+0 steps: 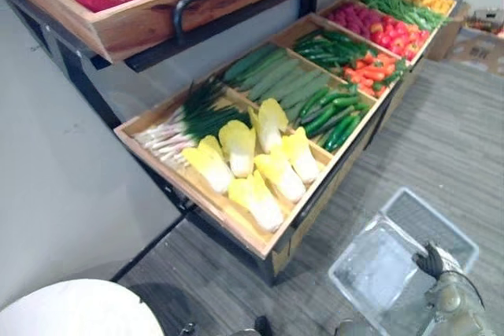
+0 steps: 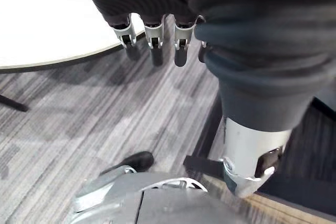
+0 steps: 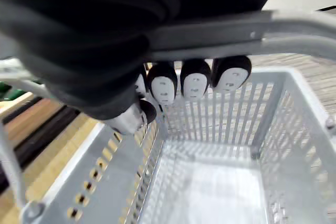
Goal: Pick vegetable in the basket
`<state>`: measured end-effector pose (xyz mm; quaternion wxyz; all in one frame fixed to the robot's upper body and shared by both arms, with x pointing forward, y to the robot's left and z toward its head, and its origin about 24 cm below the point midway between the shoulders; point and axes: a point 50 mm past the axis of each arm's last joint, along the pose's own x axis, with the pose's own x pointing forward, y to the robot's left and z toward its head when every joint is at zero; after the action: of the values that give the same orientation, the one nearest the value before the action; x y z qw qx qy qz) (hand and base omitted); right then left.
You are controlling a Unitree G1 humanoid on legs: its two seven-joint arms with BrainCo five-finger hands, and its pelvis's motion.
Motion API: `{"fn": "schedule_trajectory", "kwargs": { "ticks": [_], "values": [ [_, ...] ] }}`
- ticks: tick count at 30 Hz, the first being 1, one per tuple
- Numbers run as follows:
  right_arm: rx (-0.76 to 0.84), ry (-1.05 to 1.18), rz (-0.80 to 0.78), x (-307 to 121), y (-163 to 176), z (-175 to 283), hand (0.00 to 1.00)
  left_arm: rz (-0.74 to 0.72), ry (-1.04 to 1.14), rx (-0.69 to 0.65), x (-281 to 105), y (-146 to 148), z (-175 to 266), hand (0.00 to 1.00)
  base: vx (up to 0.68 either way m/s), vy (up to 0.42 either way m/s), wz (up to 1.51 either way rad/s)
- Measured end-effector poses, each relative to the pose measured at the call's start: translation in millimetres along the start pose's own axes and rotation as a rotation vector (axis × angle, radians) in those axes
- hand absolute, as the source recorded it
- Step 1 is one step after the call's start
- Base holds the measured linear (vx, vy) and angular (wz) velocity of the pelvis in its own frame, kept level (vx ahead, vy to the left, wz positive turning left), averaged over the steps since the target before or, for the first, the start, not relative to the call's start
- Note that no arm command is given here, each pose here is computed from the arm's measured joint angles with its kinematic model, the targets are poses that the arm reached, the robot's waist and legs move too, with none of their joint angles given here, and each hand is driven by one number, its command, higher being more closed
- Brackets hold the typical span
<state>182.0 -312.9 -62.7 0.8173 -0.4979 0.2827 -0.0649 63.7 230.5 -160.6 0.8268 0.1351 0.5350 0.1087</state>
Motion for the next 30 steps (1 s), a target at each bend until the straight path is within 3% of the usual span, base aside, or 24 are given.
{"fn": "schedule_trajectory", "kwargs": {
  "ticks": [4, 9, 12, 17, 25, 30],
  "values": [
    [0.067, 0.236, 0.045, -7, 10, -43, 1.00, -0.001, -0.006, -0.029, 0, -3, 3, 0.00, 0.17, -0.296, 0.51],
    [0.096, 0.344, 0.090, -18, 20, -63, 1.00, 0.059, 0.017, -0.073, 3, 15, 1, 0.00, 0.15, -0.530, 0.51],
    [0.120, 0.387, 0.053, -18, 9, -72, 1.00, -0.017, 0.027, -0.168, -2, -22, 3, 0.00, 0.15, -0.542, 0.55],
    [0.151, 0.439, 0.060, -35, 19, -87, 1.00, 0.009, 0.019, -0.199, 0, -17, 6, 0.00, 0.04, -0.360, 1.05],
    [0.227, 0.415, 0.059, -35, 31, -76, 1.00, 0.042, 0.035, -0.206, -2, -16, 3, 0.00, 0.01, 0.029, 0.35],
    [0.252, 0.456, 0.035, -45, 38, -82, 1.00, 0.155, -0.113, -0.236, 1, -2, 40, 0.00, 0.03, 0.111, 0.32]
  ]
}}
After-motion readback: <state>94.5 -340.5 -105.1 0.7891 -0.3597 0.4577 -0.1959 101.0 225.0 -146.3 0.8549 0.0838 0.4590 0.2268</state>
